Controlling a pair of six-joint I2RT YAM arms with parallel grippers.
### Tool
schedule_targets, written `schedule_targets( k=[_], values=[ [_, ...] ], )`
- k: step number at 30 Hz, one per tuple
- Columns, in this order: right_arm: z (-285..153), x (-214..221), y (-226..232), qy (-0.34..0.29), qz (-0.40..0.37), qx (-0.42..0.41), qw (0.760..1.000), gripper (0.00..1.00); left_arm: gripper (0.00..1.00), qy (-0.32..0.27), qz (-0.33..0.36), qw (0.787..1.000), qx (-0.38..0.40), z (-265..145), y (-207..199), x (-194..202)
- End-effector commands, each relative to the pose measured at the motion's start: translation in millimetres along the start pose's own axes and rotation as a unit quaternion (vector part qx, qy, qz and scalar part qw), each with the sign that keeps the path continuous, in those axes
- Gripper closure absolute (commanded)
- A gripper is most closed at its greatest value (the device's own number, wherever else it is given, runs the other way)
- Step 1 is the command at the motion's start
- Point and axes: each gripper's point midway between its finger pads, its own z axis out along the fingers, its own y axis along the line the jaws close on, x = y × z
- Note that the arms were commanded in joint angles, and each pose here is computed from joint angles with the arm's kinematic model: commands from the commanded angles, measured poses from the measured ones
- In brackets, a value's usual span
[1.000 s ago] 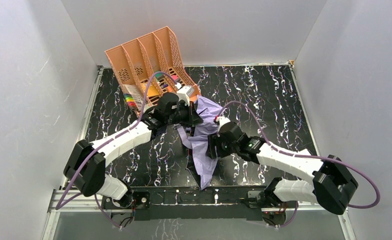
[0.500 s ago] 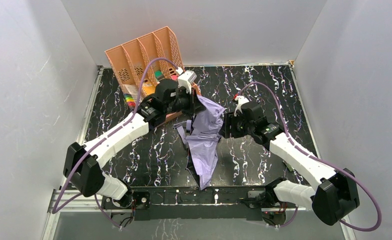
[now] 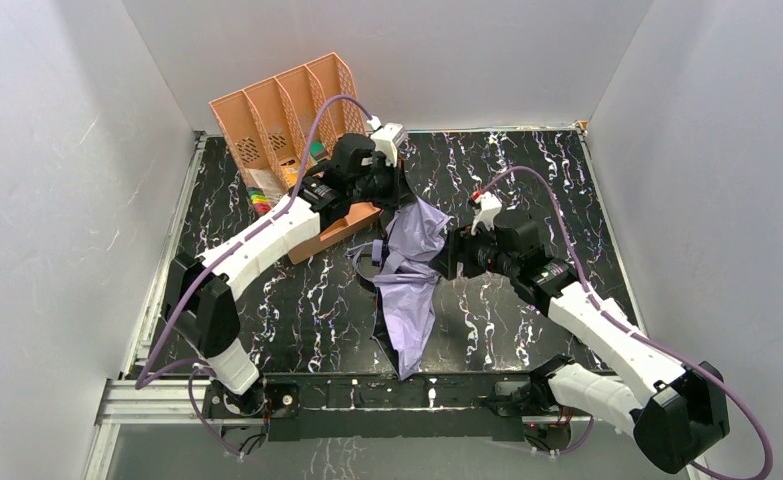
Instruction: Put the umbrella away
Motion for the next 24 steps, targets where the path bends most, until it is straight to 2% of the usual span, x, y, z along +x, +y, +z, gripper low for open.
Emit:
schedule_targets(
  k=[1, 7, 11, 19, 24],
  values=[
    [-1.5, -59.6, 12.8, -0.105, -0.055, -0.023, 0.993, 0.22, 0.97, -0.015, 0.011, 1.0, 0.014, -8.6, -7.8, -18.8],
    [3.7, -119.2, 11.1, -0.164, -0.146, -0.043, 0.975, 0.18, 0.98, -0.015, 0.012, 1.0, 0.015, -9.7, -7.4, -19.9],
    [12.3, -139.5, 13.8, -0.166, -0.19, -0.075, 0.965, 0.22, 0.98, -0.015, 0.016, 1.0, 0.021, -11.2, -9.4, -20.6],
    [32.9, -142.4, 28.5, -0.127, -0.215, -0.161, 0.955, 0.32, 0.98, -0.019, 0.018, 0.999, 0.024, -12.1, -8.7, -23.1],
    [48.4, -140.4, 23.1, -0.108, -0.203, -0.167, 0.959, 0.4, 0.99, -0.021, 0.018, 0.999, 0.03, -13.5, -10.7, -24.7]
  ],
)
